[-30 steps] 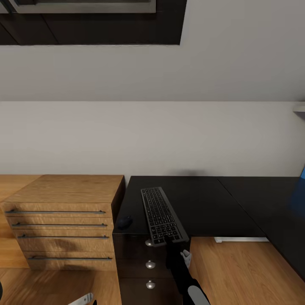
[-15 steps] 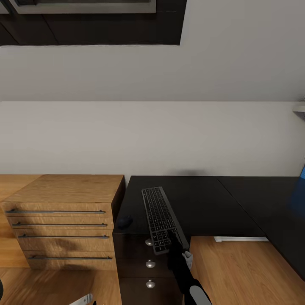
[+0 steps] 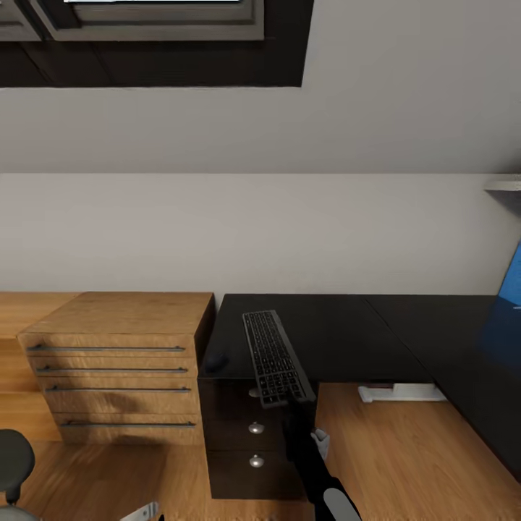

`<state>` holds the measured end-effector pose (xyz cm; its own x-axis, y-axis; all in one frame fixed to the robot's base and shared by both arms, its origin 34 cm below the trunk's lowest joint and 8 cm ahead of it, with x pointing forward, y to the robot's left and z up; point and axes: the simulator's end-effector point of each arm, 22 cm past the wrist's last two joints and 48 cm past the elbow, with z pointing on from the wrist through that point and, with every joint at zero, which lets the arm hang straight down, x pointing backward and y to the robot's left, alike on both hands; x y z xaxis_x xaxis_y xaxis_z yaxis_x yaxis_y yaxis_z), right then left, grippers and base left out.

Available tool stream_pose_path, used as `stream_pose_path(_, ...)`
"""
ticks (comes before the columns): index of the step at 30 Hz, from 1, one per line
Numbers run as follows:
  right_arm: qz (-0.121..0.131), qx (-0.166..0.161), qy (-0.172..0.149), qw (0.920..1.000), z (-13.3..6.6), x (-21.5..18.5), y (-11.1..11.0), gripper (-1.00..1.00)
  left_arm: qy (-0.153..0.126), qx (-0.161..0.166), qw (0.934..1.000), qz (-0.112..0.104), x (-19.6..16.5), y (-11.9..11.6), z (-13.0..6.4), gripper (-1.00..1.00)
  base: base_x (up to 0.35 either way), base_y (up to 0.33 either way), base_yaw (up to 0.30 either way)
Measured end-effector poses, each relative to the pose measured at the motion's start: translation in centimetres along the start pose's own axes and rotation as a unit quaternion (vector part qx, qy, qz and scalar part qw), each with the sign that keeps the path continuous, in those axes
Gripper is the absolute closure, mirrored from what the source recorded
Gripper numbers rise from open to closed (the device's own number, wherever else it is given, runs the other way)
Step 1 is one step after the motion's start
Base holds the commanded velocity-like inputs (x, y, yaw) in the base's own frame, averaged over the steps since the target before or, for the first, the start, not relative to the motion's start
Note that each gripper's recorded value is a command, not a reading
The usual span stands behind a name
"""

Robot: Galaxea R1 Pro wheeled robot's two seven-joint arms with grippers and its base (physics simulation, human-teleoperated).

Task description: In the bedroom, organize the workspace by keeping the computer under the desk, ensuring the monitor is on the desk, placing the keyboard on the desk next to the monitor, placing the mouse on the desk next to the keyboard, moving the folder from the swivel chair onto the desk next to the mouse, stacking the notebook on top of the folder with the pen on top of the notebook, and positioning the swivel chair next to the desk.

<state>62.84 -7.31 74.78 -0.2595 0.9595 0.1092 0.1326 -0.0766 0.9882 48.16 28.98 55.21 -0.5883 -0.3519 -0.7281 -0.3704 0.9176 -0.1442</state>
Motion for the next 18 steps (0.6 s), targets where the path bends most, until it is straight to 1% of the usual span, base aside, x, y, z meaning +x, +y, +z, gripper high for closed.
stream_pose_path(7, 0.0, 0.002, 0.0, 1.0, 0.0, 0.0, -0.1, -1.0, 0.001, -0.001, 1.0, 0.001, 0.2, 0.1, 0.0, -1.0, -0.29, -0.166, 0.0)
stream_pose_path(8, -0.002, 0.011, -0.007, 0.9999, -0.1, -0.3, -0.7, -1.0, 0.002, -0.001, 1.0, 0.002, 0.2, 0.1, 0.0, -1.0, -0.285, -0.207, 0.0)
stream_pose_path(10, -0.005, 0.017, -0.011, 0.9998, -0.1, -0.5, -1.1, -1.0, 0.002, -0.002, 1.0, 0.002, 0.2, 0.1, 0.0, -1.0, -0.278, -0.21, 0.0)
stream_pose_path(11, -0.006, 0.018, -0.013, 0.9997, -0.1, -0.6, -1.2, -1.0, 0.002, -0.002, 1.0, 0.002, 0.2, 0.2, 0.0, -1.0, -0.062, -0.056, 0.0)
stream_pose_path(12, -0.038, 0.036, -0.017, 0.9985, -0.5, -0.9, -2.7, -1.0, 0.002, -0.001, 1.0, 0.001, 0.2, 0.1, 0.0, -1.0, -0.05, -0.045, 0.0)
stream_pose_path(14, -0.051, 0.039, -0.016, 0.9978, -0.5, -0.9, -3.0, -1.0, 0.002, -0.001, 1.0, 0.001, 0.2, 0.1, 0.0, -1.0, -0.03, -0.027, 0.0)
stream_pose_path(16, -0.086, 0.042, -0.014, 0.9953, -0.6, -1.0, -3.3, -1.0, 0.002, 0.0, 1.0, 0.002, 0.3, 0.0, 0.0, -1.0, -0.012, -0.011, 0.0)
stream_pose_path(18, -0.104, 0.045, -0.016, 0.9934, -0.7, -1.3, -3.6, -1.0, 0.002, 0.0, 1.0, 0.002, 0.3, 0.0, 0.0, -1.0, -0.007, -0.006, 0.0)
